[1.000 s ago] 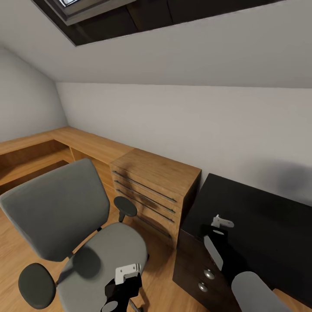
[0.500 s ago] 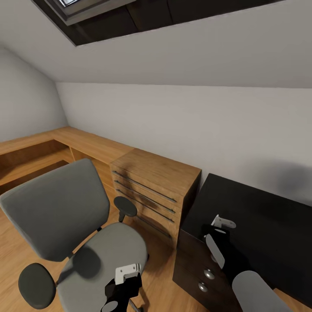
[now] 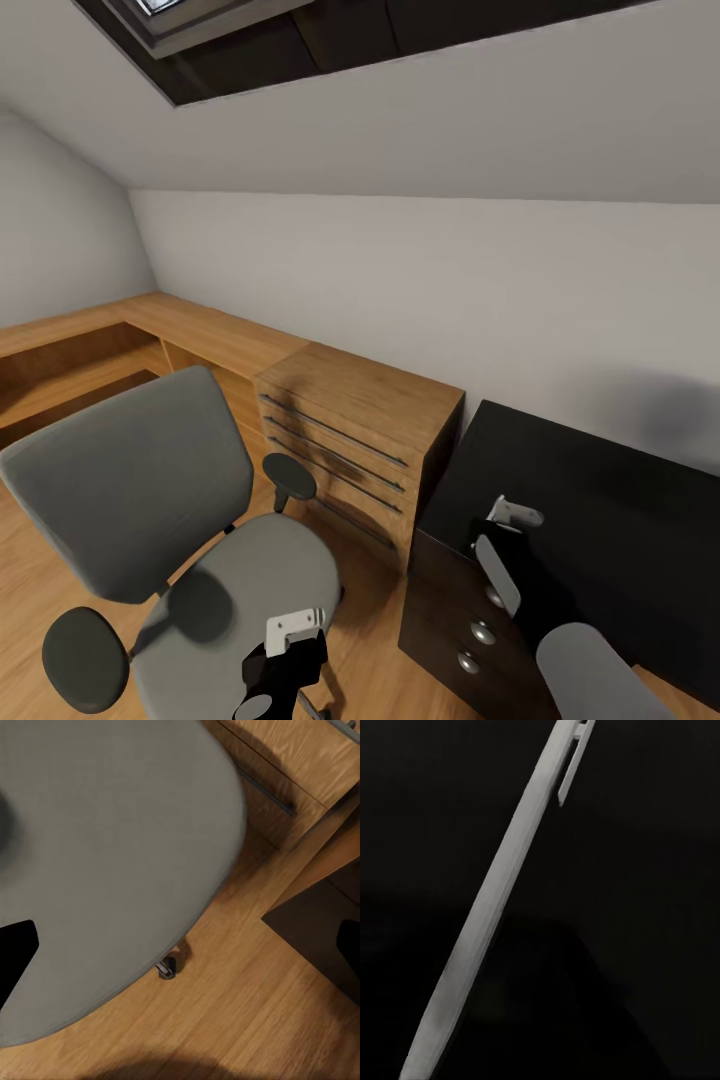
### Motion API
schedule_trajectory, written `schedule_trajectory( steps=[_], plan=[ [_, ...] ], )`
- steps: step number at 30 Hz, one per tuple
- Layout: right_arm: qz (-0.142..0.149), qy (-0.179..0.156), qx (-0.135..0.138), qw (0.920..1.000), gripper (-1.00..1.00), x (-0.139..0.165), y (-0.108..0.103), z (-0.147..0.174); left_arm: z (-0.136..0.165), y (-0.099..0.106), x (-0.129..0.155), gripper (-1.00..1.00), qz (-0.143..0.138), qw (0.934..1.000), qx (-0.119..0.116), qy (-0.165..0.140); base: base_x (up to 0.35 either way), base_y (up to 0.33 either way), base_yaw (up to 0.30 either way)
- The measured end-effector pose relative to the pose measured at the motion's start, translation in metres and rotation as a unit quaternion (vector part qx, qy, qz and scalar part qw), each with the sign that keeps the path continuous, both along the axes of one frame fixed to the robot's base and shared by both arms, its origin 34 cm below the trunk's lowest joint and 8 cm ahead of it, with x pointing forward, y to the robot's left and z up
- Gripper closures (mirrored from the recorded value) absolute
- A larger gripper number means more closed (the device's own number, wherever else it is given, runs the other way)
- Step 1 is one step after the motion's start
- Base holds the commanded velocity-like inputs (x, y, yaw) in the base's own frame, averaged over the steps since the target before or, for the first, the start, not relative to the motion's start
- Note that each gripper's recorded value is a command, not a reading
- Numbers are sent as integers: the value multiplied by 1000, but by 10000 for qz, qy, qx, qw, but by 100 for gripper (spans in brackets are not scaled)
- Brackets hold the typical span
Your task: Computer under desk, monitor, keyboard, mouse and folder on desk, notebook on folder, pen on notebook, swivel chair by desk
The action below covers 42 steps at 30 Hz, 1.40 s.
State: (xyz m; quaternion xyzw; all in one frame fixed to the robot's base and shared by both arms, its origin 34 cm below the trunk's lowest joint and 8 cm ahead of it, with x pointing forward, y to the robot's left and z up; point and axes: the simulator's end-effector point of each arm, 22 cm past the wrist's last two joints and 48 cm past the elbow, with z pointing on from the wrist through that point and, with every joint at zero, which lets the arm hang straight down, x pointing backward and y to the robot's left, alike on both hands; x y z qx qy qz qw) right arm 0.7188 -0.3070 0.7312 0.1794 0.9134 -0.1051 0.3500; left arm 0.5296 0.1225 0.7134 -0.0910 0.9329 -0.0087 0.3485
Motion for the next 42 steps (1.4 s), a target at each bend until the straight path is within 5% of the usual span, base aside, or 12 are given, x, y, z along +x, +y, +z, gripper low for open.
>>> schedule_trajectory(
  steps=[42],
  plan=[
    [126, 298, 127, 9994, 100, -5, 8, -1, 0, 0, 0, -100, 1, 10000, -2, 2, 0, 0, 0]
  ],
)
